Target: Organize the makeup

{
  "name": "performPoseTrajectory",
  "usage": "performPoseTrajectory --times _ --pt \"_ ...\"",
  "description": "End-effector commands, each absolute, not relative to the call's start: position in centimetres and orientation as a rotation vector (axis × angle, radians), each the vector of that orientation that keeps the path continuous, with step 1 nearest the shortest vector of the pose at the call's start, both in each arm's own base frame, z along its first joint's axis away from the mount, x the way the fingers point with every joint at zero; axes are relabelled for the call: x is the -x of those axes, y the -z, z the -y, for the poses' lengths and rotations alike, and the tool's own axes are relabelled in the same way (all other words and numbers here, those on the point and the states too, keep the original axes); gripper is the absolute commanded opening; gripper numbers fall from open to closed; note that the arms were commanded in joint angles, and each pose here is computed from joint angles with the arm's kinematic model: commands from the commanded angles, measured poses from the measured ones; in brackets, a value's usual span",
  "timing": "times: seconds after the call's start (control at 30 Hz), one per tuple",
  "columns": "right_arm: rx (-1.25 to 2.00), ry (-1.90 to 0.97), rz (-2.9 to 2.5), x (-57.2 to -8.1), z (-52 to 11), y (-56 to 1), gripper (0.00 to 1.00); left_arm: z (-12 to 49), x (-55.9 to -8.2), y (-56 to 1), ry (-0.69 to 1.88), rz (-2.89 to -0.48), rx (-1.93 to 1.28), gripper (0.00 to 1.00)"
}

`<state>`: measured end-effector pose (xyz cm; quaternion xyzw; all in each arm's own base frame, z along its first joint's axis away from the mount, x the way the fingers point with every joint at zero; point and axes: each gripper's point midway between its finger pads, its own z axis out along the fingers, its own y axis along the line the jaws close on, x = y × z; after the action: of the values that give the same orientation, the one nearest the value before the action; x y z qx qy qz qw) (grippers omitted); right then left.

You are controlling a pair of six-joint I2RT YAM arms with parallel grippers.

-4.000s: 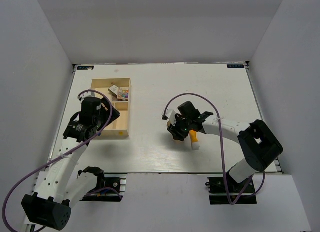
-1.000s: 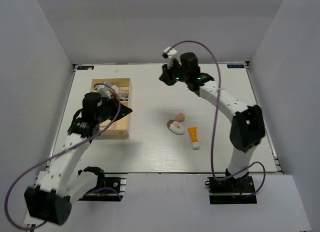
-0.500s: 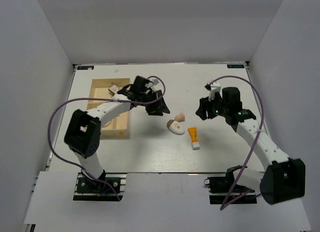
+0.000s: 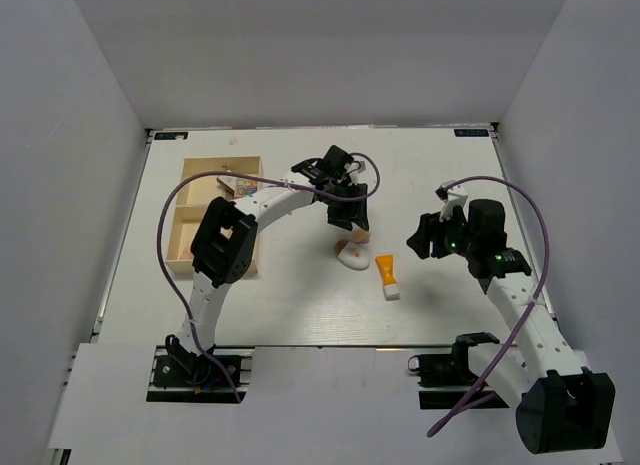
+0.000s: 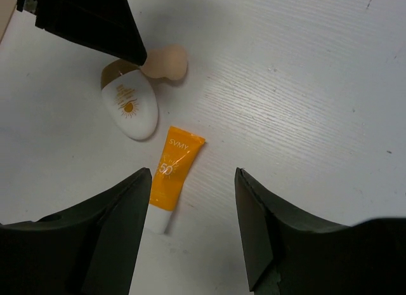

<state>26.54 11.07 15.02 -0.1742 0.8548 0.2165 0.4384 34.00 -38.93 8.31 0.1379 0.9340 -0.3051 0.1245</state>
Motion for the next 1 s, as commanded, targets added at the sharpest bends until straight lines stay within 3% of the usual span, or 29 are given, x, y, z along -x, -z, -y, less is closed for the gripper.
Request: performPoseTrajectory --times 0.0,0.3,0.5,0.53,0.67,0.97 --pt "0.415 -0.590 -2.108 -26.2 -11.4 -15.4 0.61 38.8 -35.0 -8.8 0.776 -2.698 -0.455 0.61" --pt "0.356 -0.622 -2.119 -26.1 -10.8 -15.1 0.61 39.5 -34.5 -5.9 0.671 -2.751 -0.498 0.57" --pt "0.344 -0.633 -2.125 -26.2 -10.6 -15.2 0.61 40.1 -33.7 -5.0 0.667 -2.767 -0.516 0.37" --pt "0.341 -0.634 -2.124 -26.3 -10.5 -15.2 0.60 40.2 -33.8 -5.7 0.676 -2.752 -0.511 0.31" --pt "0.358 -0.658 -2.129 -25.9 -10.7 -15.0 0.60 40.3 -34.8 -8.8 0.689 -2.657 -0.469 0.24" --pt "0.443 -0.681 -2.121 -24.8 -11.1 -14.2 0.60 33.8 -36.7 -16.8 0.562 -2.483 -0.227 0.20"
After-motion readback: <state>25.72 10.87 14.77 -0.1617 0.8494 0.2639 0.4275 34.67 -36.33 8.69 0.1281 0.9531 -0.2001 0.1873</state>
